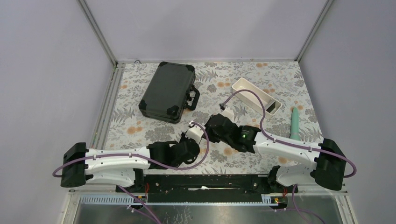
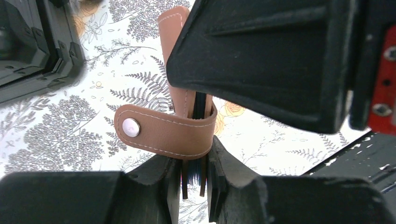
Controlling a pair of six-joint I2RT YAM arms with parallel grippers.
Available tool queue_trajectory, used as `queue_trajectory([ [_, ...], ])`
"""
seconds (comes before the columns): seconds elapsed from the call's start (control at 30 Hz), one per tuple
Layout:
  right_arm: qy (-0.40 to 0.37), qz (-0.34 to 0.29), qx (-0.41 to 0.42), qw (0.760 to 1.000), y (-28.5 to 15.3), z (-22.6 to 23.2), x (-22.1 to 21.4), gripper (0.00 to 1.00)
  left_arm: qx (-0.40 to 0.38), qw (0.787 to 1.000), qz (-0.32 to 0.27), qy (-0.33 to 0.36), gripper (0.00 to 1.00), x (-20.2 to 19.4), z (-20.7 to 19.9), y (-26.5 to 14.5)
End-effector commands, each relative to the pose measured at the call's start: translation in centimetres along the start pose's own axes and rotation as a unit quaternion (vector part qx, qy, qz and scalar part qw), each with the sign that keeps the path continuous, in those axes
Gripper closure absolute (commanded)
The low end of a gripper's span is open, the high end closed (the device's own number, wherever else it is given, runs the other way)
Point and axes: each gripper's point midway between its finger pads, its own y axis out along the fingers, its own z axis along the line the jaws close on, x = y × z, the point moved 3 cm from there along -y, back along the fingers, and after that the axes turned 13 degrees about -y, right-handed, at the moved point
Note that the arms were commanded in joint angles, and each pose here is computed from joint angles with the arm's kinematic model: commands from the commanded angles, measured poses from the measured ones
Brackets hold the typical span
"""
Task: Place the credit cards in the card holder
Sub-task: Close the card holder.
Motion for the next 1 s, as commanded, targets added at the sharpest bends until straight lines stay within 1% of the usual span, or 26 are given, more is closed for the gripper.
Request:
queue_trajectory([
  [0.0,0.022,-0.045,0.003,0.999,0.0,0.3,1.3,0.88,-0.058,0.996,-0.054,-0.03,0.81,3.9,-3.4,-1.3],
  [0.03,0.023,-0.05,0.001,0.998,0.0,0.0,1.4,0.97,-0.06,0.996,-0.056,-0.031,0.74,3.9,-3.4,-1.3],
  [0.07,0.023,-0.055,-0.002,0.998,-0.1,-0.3,1.4,1.0,-0.066,0.995,-0.059,-0.035,0.62,4.1,-3.4,-1.5],
  [0.13,0.022,-0.067,-0.007,0.997,-0.1,-1.0,1.5,1.0,-0.082,0.994,-0.062,-0.042,0.41,4.0,-3.6,-1.8],
  [0.2,0.015,-0.083,-0.013,0.996,-0.1,-1.7,1.7,1.0,-0.103,0.991,-0.063,-0.051,0.25,4.0,-3.8,-2.2],
  [0.27,0.003,-0.101,-0.016,0.995,-0.1,-2.6,2.2,1.0,-0.127,0.988,-0.06,-0.059,0.06,3.9,-3.9,-2.8],
  [0.3,-0.005,-0.107,-0.015,0.994,-0.1,-3.1,2.4,1.0,-0.141,0.986,-0.055,-0.064,0.02,3.8,-4.0,-3.0],
  [0.33,-0.012,-0.112,-0.014,0.994,-0.2,-3.7,2.8,1.0,-0.158,0.984,-0.05,-0.071,0.01,3.8,-4.1,-3.3],
  [0.43,-0.035,-0.138,0.026,0.989,-0.7,-4.1,4.4,1.0,-0.214,0.971,-0.026,-0.103,0.01,4.1,-4.4,-4.1],
  [0.53,-0.087,-0.159,0.085,0.98,-2.5,-3.3,5.5,1.0,-0.247,0.957,-0.019,-0.152,0.01,5.3,-3.9,-4.9],
  [0.57,-0.101,-0.174,0.118,0.972,-3.7,-2.5,6.0,1.0,-0.245,0.954,-0.025,-0.172,0.01,5.9,-3.4,-5.1],
  [0.63,-0.13,-0.185,0.176,0.958,-5.6,-1.2,6.3,1.0,-0.25,0.944,-0.038,-0.21,0.01,7.3,-2.4,-5.6],
  [0.73,-0.163,-0.187,0.271,0.93,-8.8,1.2,6.1,1.0,-0.298,0.915,-0.056,-0.265,0.01,9.1,-1.7,-7.3],
  [0.87,-0.189,-0.188,0.348,0.899,-12.2,3.0,5.9,1.0,-0.35,0.881,-0.088,-0.307,0.01,11.1,-0.7,-9.6],
  [0.97,-0.211,-0.175,0.399,0.875,-14.4,4.4,5.6,1.0,-0.374,0.868,-0.099,-0.311,0.01,12.1,-0.6,-11.4],
])
